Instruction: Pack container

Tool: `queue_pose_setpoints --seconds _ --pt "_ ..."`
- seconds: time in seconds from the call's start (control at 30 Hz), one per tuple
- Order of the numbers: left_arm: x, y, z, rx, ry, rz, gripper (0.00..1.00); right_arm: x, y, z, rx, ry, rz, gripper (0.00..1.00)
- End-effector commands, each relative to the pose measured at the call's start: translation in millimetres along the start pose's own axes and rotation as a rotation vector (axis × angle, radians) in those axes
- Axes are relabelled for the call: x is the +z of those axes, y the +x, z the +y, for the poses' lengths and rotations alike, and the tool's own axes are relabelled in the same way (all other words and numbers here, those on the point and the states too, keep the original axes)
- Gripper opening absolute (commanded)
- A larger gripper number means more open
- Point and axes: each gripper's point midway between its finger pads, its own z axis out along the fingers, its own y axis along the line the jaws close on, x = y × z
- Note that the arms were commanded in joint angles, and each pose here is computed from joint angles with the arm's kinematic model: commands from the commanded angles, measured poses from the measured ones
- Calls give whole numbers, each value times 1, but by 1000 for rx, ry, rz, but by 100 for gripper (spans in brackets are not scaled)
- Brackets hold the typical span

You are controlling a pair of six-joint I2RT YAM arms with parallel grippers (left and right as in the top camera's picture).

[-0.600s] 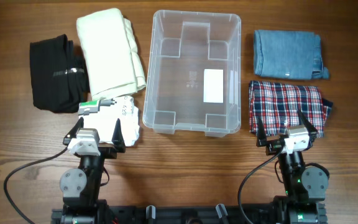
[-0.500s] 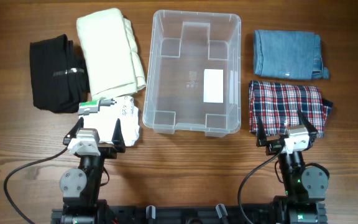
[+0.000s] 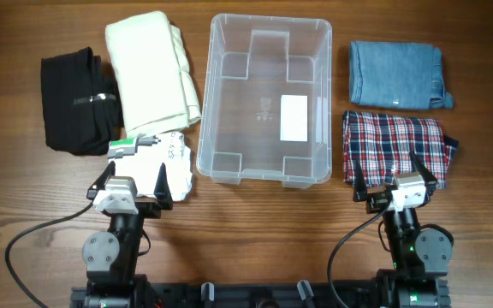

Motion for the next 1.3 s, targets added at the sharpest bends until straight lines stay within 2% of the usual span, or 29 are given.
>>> queue_pose_setpoints --seconds 0.0,1.07,1.27 --pt "0 2 -4 19 22 3 100 0 -1 0 -19 -2 -5 100" --pt "0 2 -4 19 22 3 100 0 -1 0 -19 -3 -6 100" --pt "0 2 -4 19 22 3 100 0 -1 3 33 -18 -9 100"
